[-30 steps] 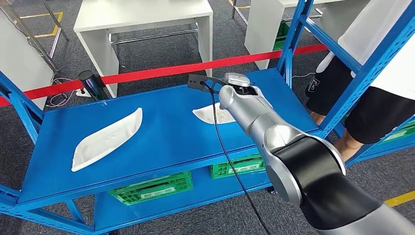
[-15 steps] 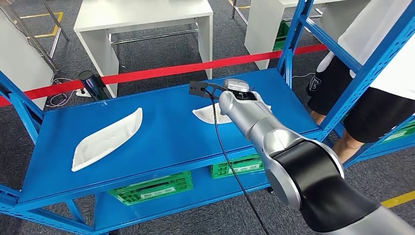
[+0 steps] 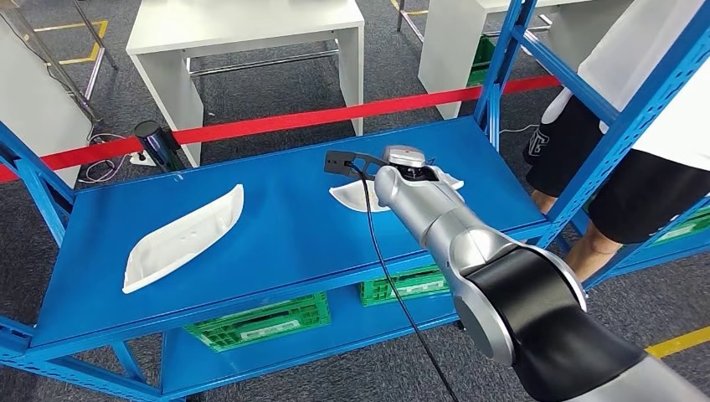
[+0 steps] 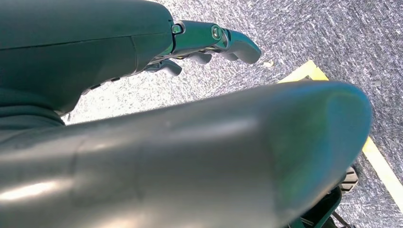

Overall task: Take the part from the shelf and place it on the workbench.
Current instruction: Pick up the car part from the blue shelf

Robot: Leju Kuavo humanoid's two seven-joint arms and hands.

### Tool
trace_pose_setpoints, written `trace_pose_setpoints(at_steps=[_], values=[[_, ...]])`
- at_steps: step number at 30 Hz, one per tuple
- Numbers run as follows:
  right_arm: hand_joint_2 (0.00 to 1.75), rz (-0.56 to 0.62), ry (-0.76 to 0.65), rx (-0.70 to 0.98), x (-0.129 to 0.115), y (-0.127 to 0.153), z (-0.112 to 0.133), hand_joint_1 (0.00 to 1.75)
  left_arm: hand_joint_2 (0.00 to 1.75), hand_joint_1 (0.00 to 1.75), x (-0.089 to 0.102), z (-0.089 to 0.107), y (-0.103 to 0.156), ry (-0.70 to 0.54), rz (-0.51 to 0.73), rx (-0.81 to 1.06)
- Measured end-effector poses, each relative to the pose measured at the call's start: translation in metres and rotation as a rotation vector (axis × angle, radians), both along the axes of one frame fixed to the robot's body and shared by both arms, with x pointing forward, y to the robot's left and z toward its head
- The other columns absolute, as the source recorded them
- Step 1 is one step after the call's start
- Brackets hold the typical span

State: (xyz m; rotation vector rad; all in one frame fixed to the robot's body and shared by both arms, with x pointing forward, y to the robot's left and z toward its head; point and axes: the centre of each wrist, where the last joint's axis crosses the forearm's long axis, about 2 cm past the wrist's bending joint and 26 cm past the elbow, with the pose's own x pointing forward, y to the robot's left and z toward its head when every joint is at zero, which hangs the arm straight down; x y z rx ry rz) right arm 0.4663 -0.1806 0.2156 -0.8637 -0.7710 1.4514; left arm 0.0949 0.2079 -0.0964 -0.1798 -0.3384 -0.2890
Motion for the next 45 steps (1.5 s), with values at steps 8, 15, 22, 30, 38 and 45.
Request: trace_pose_setpoints(at_steps=[8,15,22,30,38,45], values=[[1.75,-0.002,0.008,-0.026,-0.003,0.000,-0.006,0.00,0.00,0.00,0.000,0.000,0.000,0.000,0.000,0.000],[1.75,0.040,-0.002,-0.088,-0.005,0.002,-0.011,0.00,0.00,0.00,0.000,0.000,0.000,0.003,0.000,0.001],[1.75,0.065,0.008,-0.140,-0.006,0.000,-0.013,0.00,0.00,0.00,0.000,0.000,0.000,0.005,-0.006,0.004],[1.75,0.084,0.012,-0.183,-0.006,-0.004,-0.015,0.00,0.00,0.00,0.001,0.000,0.000,0.004,-0.002,0.003],[1.75,0.092,0.013,-0.196,-0.007,-0.003,-0.017,0.00,0.00,0.00,0.001,0.000,0.001,0.005,0.005,0.002],[1.75,0.104,0.014,-0.207,-0.008,-0.003,-0.018,0.00,0.00,0.00,0.001,0.000,0.001,0.004,0.009,0.000]])
